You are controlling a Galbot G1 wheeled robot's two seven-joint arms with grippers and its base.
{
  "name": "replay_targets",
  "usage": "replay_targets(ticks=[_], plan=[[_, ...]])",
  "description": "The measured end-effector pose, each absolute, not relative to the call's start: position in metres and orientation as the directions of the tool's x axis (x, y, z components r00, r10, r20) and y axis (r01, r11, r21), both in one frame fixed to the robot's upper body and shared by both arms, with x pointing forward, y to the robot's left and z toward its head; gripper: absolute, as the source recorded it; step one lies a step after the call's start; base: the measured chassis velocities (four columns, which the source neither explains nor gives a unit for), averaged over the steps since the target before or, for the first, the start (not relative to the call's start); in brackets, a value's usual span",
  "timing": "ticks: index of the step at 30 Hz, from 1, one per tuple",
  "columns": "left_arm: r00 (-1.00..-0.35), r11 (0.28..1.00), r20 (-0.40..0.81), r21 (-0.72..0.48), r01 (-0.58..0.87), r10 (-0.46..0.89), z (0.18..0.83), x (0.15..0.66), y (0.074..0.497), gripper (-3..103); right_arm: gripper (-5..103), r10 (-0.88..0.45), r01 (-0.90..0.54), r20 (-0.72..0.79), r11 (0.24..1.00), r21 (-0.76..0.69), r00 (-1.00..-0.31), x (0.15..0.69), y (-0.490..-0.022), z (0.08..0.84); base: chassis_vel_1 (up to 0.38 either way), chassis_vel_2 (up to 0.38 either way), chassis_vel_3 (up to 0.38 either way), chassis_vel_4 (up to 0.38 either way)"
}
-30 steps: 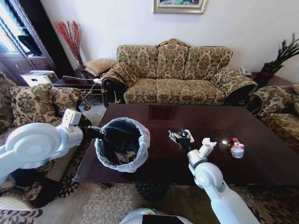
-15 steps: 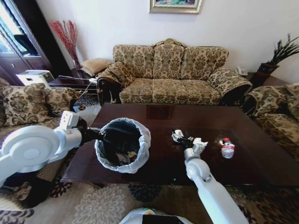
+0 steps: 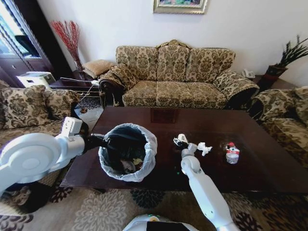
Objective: Move to the front of the table and place the trash on the table into the trash bin.
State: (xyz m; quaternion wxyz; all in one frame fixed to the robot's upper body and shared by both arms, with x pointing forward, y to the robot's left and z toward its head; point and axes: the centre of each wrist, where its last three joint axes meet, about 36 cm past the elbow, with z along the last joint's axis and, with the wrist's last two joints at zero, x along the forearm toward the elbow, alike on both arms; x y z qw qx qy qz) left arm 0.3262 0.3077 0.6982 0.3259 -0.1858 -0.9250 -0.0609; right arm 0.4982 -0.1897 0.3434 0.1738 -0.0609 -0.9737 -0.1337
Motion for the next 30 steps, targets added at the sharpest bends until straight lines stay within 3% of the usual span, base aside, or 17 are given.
replay_targets(ticks=[4,5,7,8,10,12,16,17,19,20,25,26,28,29,30], plan=[[-0.716,0.922,0.629,-0.005,0.387,0.304,0.698,0.327,0.307,0,103,0.063,0.159,0.364,0.957,0.241,-0.929,0.507,-0.187,0.339,0.0,0.0,0.0,0.0],[-0.716,0.922,0.629,-0.005,0.387,0.303,0.698,0.327,0.307,0,96,0.061,0.158,0.364,0.957,0.242,-0.93,0.507,-0.187,0.339,0.0,0.0,0.0,0.0],[-0.716,0.922,0.63,-0.003,0.386,0.302,0.698,0.328,0.307,0,96,0.056,0.153,0.363,0.957,0.245,-0.93,0.507,-0.186,0.339,0.0,0.0,0.0,0.0],[-0.716,0.923,0.63,-0.002,0.386,0.301,0.699,0.329,0.307,0,89,0.051,0.149,0.362,0.958,0.246,-0.931,0.507,-0.186,0.339,0.0,0.0,0.0,0.0],[-0.716,0.923,0.63,-0.001,0.386,0.3,0.699,0.329,0.307,0,89,0.048,0.145,0.362,0.958,0.247,-0.931,0.506,-0.186,0.339,0.0,0.0,0.0,0.0],[-0.717,0.922,0.63,0.002,0.387,0.299,0.7,0.33,0.307,0,78,0.037,0.135,0.361,0.959,0.25,-0.932,0.501,-0.186,0.338,0.0,0.0,0.0,0.0],[-0.716,0.921,0.631,0.004,0.389,0.3,0.7,0.33,0.307,0,73,0.032,0.13,0.358,0.959,0.252,-0.933,0.496,-0.187,0.338,0.0,0.0,0.0,0.0],[-0.715,0.921,0.631,0.004,0.39,0.3,0.7,0.33,0.307,0,65,0.032,0.129,0.357,0.96,0.25,-0.933,0.495,-0.188,0.338,0.0,0.0,0.0,0.0],[-0.715,0.921,0.631,0.003,0.39,0.301,0.7,0.33,0.306,0,65,0.031,0.127,0.355,0.96,0.249,-0.934,0.493,-0.189,0.338,0.0,0.0,0.0,0.0],[-0.715,0.921,0.631,0.002,0.39,0.301,0.699,0.329,0.306,0,58,0.031,0.125,0.352,0.961,0.248,-0.935,0.492,-0.191,0.339,0.0,0.0,0.0,0.0],[-0.715,0.922,0.63,-0.005,0.387,0.303,0.7,0.328,0.306,0,51,0.025,0.114,0.33,0.96,0.255,-0.944,0.486,-0.194,0.344,0.0,0.0,0.0,0.0],[-0.715,0.923,0.629,-0.008,0.385,0.304,0.7,0.327,0.306,0,44,0.013,0.1,0.304,0.957,0.273,-0.952,0.481,-0.194,0.347,0.0,0.0,0.0,0.0],[-0.716,0.923,0.629,-0.01,0.384,0.304,0.699,0.327,0.307,0,44,0.003,0.087,0.281,0.955,0.283,-0.96,0.477,-0.194,0.352,0.0,0.0,0.0,0.0],[-0.716,0.925,0.629,-0.012,0.381,0.303,0.699,0.327,0.307,0,37,-0.011,0.065,0.248,0.953,0.297,-0.969,0.472,-0.195,0.361,0.0,0.0,0.0,0.0],[-0.718,0.926,0.628,-0.013,0.377,0.301,0.699,0.327,0.308,0,37,-0.033,0.03,0.194,0.95,0.31,-0.98,0.463,-0.198,0.375,0.0,0.0,0.0,0.0]])
